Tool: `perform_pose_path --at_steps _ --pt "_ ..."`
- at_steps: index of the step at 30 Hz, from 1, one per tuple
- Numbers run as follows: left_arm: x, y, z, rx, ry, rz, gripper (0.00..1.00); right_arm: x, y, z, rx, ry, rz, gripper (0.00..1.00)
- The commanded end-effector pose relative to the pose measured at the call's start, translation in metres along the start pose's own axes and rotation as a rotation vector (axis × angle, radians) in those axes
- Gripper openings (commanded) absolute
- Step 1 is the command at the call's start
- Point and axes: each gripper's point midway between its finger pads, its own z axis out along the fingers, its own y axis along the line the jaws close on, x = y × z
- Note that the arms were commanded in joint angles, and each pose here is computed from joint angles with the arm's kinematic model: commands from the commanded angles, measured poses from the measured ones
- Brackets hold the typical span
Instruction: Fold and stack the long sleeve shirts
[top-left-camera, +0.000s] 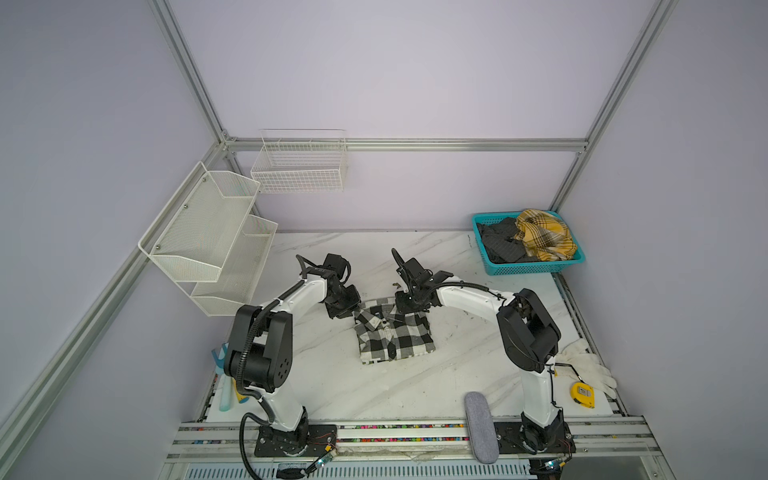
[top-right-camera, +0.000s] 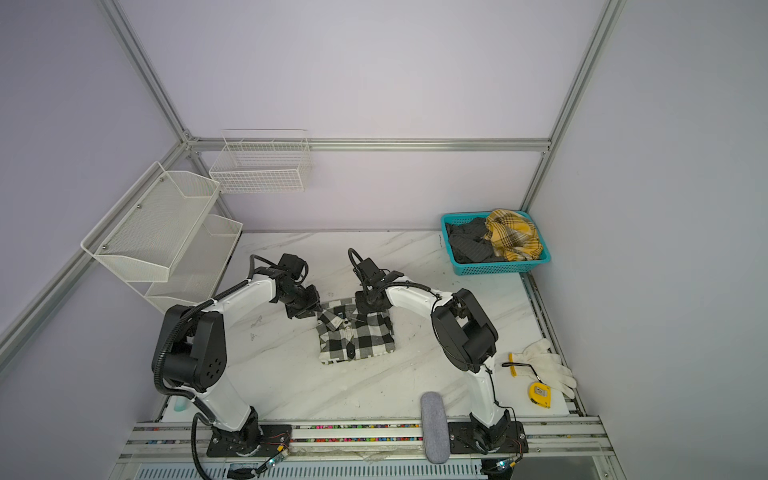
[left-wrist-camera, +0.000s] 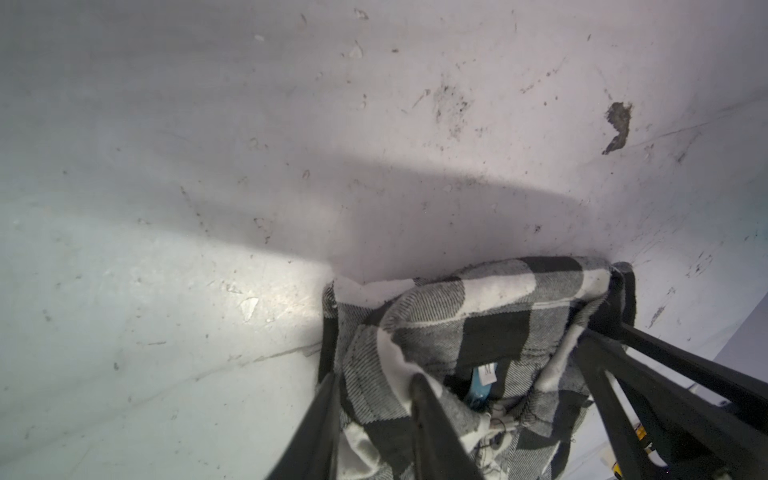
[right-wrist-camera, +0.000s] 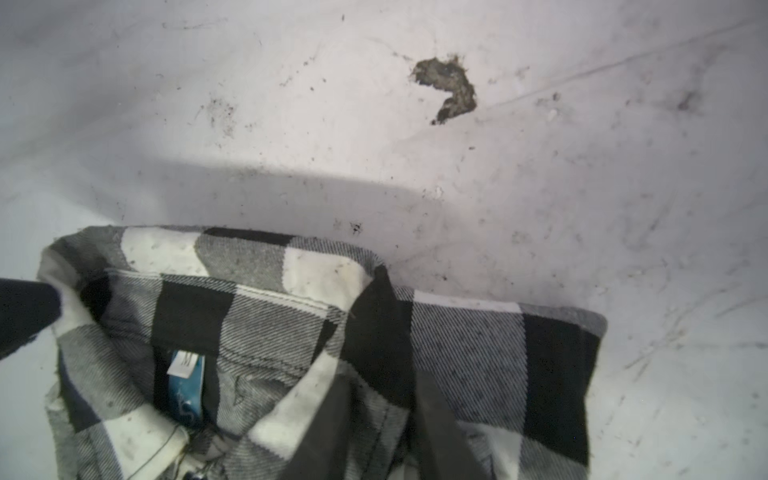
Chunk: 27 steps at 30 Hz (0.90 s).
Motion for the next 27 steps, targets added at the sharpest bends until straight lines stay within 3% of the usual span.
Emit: perform_pose_path --at_steps 1,4,5,15,19,24,25,27 --pt "-0.015 -0.039 -0.016 0.094 -0.055 0.082 0.16 0.0 -0.002 -0.015 0.007 -0.012 -0.013 0.12" --pt "-0.015 -0.05 -0.021 0.095 -0.078 0.119 0.01 -0.002 -0.002 -0.029 0.0 -0.045 0.01 0.03" --pt "-0.015 -0.053 -0.023 0.092 -0.088 0.125 0.0 -0.003 -0.003 -0.034 0.002 -0.056 0.018 0.01" --pt "-0.014 -0.078 -0.026 0.075 -0.141 0.209 0.0 0.006 -0.026 -0.069 0.069 -0.148 0.108 0.0" --pt "-0.014 -0.092 -0.02 0.079 -0.159 0.244 0.0 0.02 -0.044 -0.059 0.118 -0.131 0.142 0.0" --pt "-0.014 -0.081 0.011 0.026 -0.117 0.236 0.0 0.038 -0.078 -0.029 0.158 -0.068 0.191 0.0" --pt "-0.013 -0.079 0.015 0.017 -0.107 0.233 0.0 0.04 -0.079 -0.023 0.147 -0.055 0.188 0.05" --pt "-0.011 -0.077 0.016 0.016 -0.103 0.229 0.0 0.04 -0.075 -0.017 0.134 -0.035 0.169 0.25"
